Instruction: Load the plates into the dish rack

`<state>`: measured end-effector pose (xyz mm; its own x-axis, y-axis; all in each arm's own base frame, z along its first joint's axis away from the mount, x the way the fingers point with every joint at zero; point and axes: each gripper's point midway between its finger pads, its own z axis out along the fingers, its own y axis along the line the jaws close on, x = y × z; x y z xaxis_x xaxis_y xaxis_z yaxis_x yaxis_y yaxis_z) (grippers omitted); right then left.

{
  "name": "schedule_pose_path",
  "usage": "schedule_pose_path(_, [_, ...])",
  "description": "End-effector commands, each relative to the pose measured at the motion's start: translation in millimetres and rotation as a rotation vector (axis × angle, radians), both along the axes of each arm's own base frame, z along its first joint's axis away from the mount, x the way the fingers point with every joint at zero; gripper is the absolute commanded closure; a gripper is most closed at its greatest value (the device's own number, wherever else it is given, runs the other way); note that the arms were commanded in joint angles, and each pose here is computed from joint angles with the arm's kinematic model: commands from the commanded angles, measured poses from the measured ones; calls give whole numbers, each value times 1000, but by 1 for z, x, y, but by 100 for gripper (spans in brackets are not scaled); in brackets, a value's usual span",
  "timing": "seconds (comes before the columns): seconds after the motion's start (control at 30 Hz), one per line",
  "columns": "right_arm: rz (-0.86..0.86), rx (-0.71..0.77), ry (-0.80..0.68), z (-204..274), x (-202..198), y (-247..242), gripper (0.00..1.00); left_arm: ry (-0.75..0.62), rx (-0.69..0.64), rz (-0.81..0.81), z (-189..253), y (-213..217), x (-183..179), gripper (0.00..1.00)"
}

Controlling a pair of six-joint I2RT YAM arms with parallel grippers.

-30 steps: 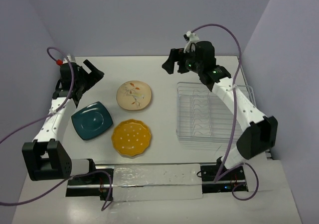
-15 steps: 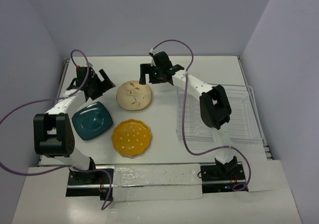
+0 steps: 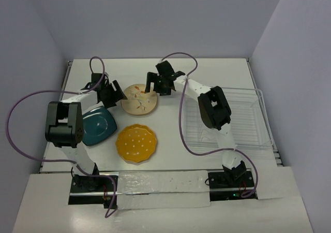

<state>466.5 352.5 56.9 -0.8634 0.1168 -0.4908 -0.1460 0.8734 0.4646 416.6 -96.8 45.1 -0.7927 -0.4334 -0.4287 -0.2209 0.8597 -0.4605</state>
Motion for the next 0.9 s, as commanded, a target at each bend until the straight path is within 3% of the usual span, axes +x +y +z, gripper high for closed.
schedule_pose_path(0.0, [-65, 42, 8, 11, 9, 4, 0, -58, -21, -39, 11, -11, 24, 33])
schedule_pose_path(0.17, [-68, 73, 71, -2, 2, 9, 0, -10, -2, -30, -5, -10, 24, 62])
schedule_pose_path(0.5, [-48, 125, 206, -26, -22, 18, 3, 23, -5, -16, -23, -11, 21, 91])
schedule_pose_path(0.6, [1, 157, 207, -19, -23, 25, 15, 29, -10, -17, -27, -13, 20, 100])
schedule_pose_path(0.63, [15, 163, 204, -17, -24, 27, 18, 30, -11, -17, -27, -13, 19, 100])
schedule_pose_path(0.83, [120, 236, 121, 13, -24, 39, 55, 39, -46, -14, -34, -23, 16, 100])
schedule_pose_path(0.87, [125, 249, 111, 16, -23, 41, 57, 38, -49, -14, -34, -24, 16, 100])
